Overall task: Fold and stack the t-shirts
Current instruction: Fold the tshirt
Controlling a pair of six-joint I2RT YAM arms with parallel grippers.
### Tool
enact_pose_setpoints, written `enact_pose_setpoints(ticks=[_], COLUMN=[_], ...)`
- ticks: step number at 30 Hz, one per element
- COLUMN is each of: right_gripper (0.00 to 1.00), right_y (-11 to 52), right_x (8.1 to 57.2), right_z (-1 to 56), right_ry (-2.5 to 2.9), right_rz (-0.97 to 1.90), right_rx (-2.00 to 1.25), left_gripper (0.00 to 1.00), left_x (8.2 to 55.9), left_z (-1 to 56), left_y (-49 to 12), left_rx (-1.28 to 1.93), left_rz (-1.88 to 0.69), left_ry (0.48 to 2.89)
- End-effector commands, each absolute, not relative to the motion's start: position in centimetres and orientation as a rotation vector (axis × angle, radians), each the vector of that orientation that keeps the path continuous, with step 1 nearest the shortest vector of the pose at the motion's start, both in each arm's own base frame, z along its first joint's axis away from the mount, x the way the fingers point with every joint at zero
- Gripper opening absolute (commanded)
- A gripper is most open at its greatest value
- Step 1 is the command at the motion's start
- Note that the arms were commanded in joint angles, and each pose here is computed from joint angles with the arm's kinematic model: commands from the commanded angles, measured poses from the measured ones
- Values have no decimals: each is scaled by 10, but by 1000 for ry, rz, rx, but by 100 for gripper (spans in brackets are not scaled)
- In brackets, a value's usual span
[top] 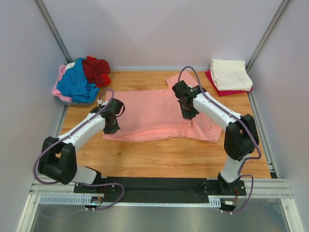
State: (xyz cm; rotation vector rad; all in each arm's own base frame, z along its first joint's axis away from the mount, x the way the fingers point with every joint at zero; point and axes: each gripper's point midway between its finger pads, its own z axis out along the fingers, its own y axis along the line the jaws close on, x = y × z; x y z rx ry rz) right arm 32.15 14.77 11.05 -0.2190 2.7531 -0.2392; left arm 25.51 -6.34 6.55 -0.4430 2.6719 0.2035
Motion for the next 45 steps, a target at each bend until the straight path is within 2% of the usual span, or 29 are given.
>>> enact_pose_setpoints(ticks=[1,5,8,11,24,32,33,34,35,36,37,38,41,45], right_gripper=[0,1,0,1,0,1,5,24,37,49,58,72,84,91], right_y=[150,144,144,148,139,148,145,142,133,126,115,106,82,73], right_x=[341,349,352,355,371,388,390,393,397,399,401,400,399,391], right_z=[132,143,142,133,130,98,94,92,83,81,79,77,91,119], right_ry=[2680,2643,2630,2651,2679,2735,2741,2743,2746,2746,2753,2754,2705,2607], right_rz=[-250,-301,-309,-298,-298,-296,-315,-338,-421,-462,-494,-525,-558,-448], right_rx=[-247,-255,-269,-299,-284,-319,-306,-282,-230,-184,-134,-77,41,164], left_gripper=[0,0,2,7,5,6,13,16,22,49,62,82,99,99], left_x=[271,254,245,251,306,317,317,319,324,324,325,324,314,297], left_z=[95,113,114,109,83,52,42,37,37,32,32,38,56,64], left_y=[-49,-42,-52,-49,-53,-44,-44,-45,-46,-44,-44,-42,-33,-33], left_rx=[-472,-511,-508,-487,-481,-536,-544,-543,-545,-536,-529,-534,-565,-601], left_rz=[284,315,192,218,303,312,322,325,316,334,341,346,364,302], left_ry=[2579,2599,2591,2582,2650,2698,2724,2736,2734,2750,2749,2739,2669,2627])
